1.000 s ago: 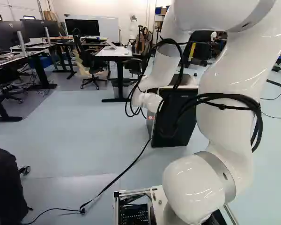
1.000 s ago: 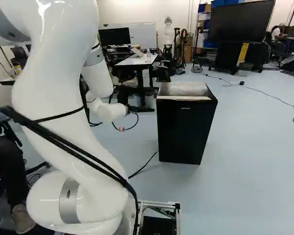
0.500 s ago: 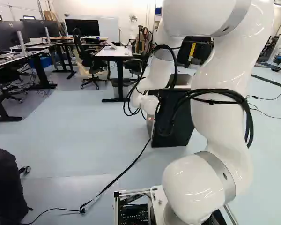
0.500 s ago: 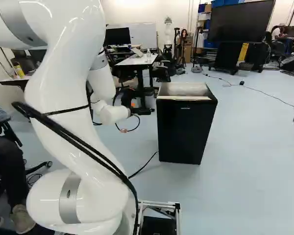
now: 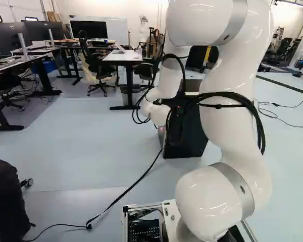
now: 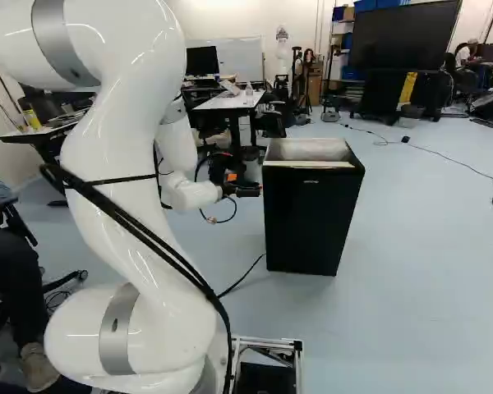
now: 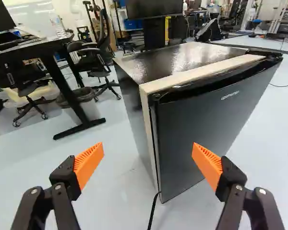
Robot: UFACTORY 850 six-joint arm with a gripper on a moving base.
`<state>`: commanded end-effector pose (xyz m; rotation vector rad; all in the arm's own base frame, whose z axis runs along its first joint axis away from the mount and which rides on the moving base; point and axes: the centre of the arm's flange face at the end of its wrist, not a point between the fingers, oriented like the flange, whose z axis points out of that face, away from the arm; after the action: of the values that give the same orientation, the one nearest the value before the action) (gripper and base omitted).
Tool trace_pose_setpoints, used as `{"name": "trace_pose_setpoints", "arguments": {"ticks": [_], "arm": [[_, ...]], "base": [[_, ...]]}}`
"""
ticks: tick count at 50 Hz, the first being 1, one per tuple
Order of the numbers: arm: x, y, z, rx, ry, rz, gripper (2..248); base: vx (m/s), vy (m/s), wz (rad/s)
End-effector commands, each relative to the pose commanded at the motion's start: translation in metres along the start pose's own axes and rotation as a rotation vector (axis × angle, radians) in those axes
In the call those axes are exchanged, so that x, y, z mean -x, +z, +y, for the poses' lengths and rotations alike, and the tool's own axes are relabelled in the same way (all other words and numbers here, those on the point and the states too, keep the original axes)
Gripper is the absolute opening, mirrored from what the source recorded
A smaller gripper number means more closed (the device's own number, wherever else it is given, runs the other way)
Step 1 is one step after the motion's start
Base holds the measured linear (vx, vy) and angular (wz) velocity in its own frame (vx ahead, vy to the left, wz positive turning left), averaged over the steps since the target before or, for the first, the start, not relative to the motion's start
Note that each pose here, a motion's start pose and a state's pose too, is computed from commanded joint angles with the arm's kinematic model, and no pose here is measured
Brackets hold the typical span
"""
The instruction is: Open the fridge door
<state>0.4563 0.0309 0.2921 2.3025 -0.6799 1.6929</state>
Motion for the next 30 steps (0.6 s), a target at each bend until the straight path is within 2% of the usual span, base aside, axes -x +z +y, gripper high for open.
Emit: {"name": "trace_pose_setpoints", "arguments": {"ticks": [30], "arm": [[0.021,0.028,0.0,0.166,0.033,0.096,247]], "base": [[0.0,0.0,0.0]]}}
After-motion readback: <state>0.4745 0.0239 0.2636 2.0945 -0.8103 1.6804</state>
